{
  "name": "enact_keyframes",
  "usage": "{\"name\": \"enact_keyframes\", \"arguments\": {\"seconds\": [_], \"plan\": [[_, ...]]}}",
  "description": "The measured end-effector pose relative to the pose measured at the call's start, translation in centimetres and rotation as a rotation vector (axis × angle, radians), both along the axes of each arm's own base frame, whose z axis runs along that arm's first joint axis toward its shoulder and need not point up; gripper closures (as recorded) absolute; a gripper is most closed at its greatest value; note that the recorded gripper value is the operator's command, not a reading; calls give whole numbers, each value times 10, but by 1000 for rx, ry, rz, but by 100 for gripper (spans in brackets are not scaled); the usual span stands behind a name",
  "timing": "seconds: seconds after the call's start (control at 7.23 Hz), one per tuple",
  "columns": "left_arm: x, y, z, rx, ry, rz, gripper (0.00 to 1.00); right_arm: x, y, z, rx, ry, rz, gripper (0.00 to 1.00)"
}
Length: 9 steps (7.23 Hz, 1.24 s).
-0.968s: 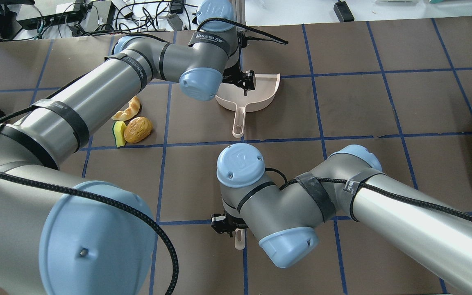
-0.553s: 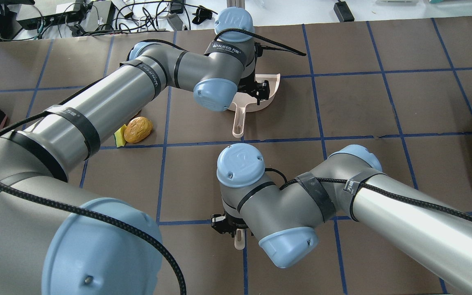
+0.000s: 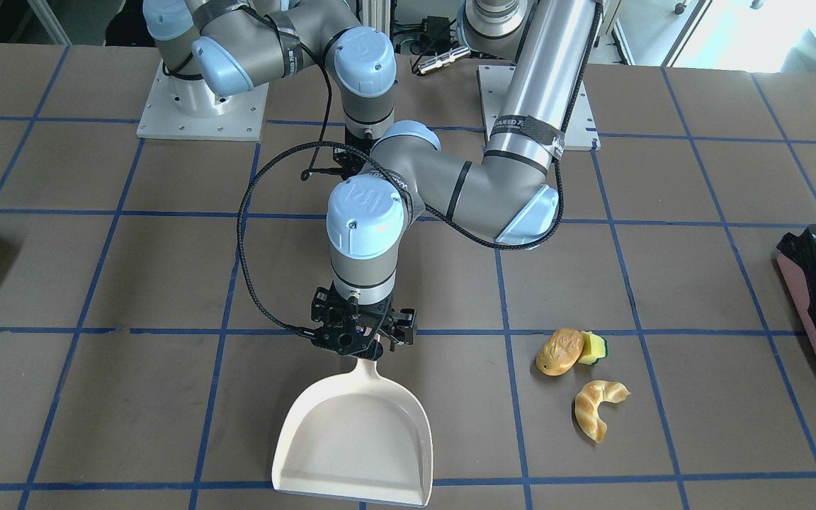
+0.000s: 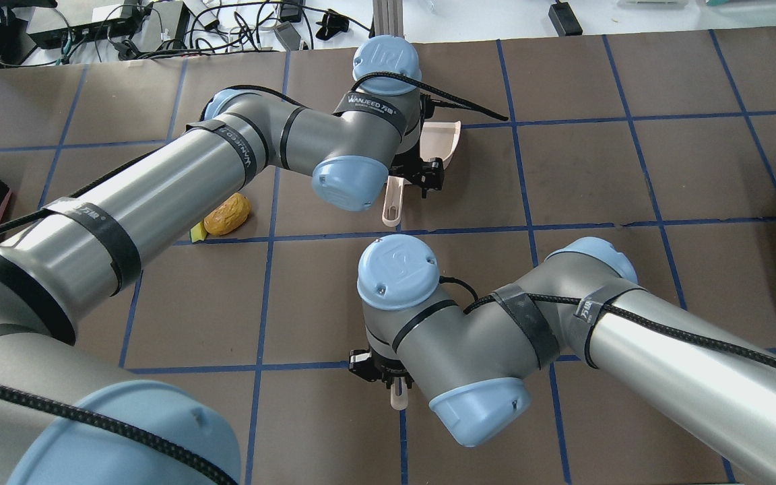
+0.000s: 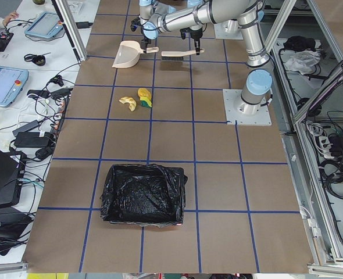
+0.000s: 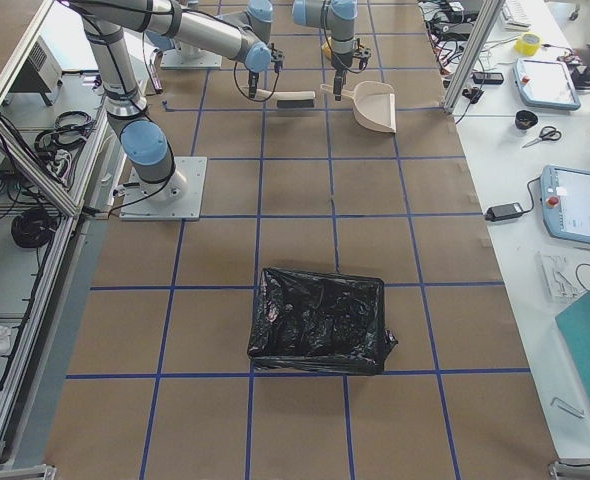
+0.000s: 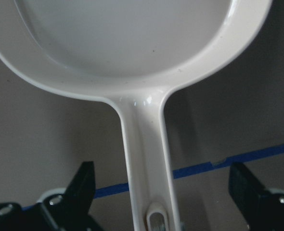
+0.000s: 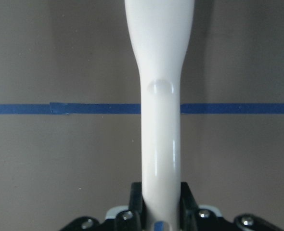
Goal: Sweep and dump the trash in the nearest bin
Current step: 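Lift the dustpan with the left gripper and set it beside the trash pile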
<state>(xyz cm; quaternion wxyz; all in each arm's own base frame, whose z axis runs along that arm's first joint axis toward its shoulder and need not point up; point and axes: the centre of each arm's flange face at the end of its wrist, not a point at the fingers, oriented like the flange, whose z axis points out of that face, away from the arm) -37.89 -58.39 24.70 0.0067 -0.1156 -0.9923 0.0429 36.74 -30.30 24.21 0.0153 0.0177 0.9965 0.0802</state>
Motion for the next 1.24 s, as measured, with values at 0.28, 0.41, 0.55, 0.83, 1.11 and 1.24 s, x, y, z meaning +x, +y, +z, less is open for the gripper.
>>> {"name": "enact_keyframes", "arguments": {"seconds": [0.28,0.41,0.55,0.83,1.11,1.24], "plan": [[1,1,0,-12,15,62,11,-2,6,13,-6,14,-116,100],[2,3,-4,-7,14,76,11,-2,10,16,-2,25,-177,100],[5,6,-10,4,7,81,11,-2,14,17,9,43,-232,100],[9,9,-16,14,0,87,56,-2,22,23,24,72,-313,100],[13,12,-12,12,0,88,100,-3,26,25,28,94,-371,100],[15,14,-12,16,-1,89,100,-3,27,26,26,101,-387,100]]}}
